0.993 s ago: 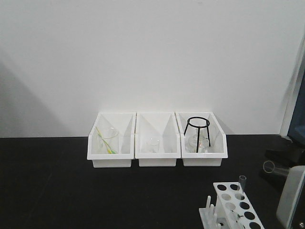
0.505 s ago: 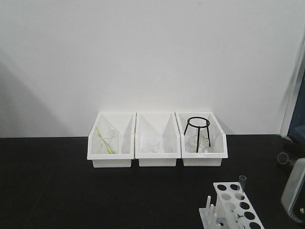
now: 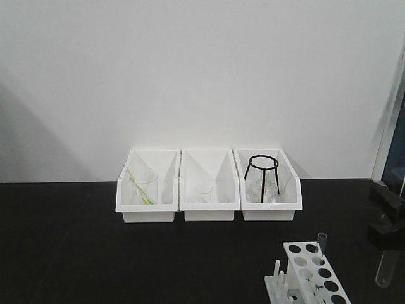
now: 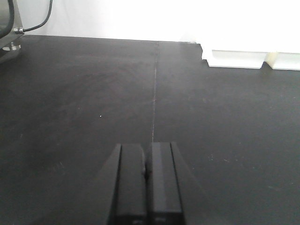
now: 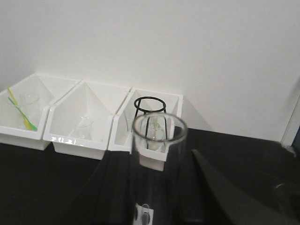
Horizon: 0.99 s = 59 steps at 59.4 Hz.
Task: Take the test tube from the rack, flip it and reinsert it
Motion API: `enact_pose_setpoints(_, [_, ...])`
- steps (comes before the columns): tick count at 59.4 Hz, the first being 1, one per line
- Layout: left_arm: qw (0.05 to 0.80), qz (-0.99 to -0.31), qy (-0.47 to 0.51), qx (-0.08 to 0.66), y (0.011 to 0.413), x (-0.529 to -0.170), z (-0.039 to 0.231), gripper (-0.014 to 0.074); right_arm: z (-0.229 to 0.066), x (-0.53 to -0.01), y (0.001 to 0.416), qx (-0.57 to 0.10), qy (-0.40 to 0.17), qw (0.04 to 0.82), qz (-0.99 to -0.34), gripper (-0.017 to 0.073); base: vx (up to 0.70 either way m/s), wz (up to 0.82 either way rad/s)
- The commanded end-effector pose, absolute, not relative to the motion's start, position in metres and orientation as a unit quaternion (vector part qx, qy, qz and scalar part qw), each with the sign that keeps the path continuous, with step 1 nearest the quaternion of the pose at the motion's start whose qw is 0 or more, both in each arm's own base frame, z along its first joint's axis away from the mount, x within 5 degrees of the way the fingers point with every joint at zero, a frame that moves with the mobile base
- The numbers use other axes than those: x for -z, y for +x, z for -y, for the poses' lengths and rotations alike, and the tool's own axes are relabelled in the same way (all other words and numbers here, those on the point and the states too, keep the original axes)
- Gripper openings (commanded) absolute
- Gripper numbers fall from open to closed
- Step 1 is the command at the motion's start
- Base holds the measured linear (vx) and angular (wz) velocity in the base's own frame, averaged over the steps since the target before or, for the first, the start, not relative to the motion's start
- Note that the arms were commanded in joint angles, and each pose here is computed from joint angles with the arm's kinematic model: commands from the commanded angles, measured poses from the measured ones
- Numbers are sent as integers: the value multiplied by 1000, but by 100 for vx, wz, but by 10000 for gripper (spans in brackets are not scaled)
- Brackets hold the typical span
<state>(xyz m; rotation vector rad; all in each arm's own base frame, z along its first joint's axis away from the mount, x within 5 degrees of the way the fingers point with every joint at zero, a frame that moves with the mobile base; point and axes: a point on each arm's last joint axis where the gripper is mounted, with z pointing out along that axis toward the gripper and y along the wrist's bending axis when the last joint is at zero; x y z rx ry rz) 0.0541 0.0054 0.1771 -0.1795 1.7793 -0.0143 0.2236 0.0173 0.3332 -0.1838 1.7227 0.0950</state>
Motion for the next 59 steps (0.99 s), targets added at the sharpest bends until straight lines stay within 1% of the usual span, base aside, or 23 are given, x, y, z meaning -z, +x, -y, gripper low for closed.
enact_pose_setpoints(1, [663,-745,-72,12,55,-186,-5,-6,-21,-347,227,-77,-73,667,-737,162,0,0])
enact_pose_setpoints(12, [663,-745,-72,12,55,-186,-5,-6,-22,-339,239,-114,-46,664,-738,162,0,0])
enact_pose_setpoints(21, [663,-745,-72,12,55,-186,-5,-6,-21,-339,250,-92,-57,695,-710,163,0,0])
enact_pose_setpoints(30, [663,-745,-72,12,55,-186,-5,-6,-13,-343,256,-88,0,728,-680,165,0,0])
enact_pose_setpoints(34, [663,-745,-72,12,55,-186,-5,-6,-12,-343,257,-81,9,732,-677,167,0,0])
enact_pose_setpoints(39, [663,-745,-72,12,55,-186,-5,-6,-18,-341,259,-70,-6,730,-679,169,0,0])
enact_pose_setpoints(45, [663,-745,-72,12,55,-186,-5,-6,-34,-335,263,-67,-40,722,-687,171,0,0])
enact_pose_setpoints(51, [663,-745,-72,12,55,-186,-5,-6,-49,-325,268,-62,-86,710,-696,172,0,0])
enact_pose_setpoints(59, [663,-745,-72,12,55,-186,-5,-6,-56,-315,277,-66,-95,706,-699,172,0,0])
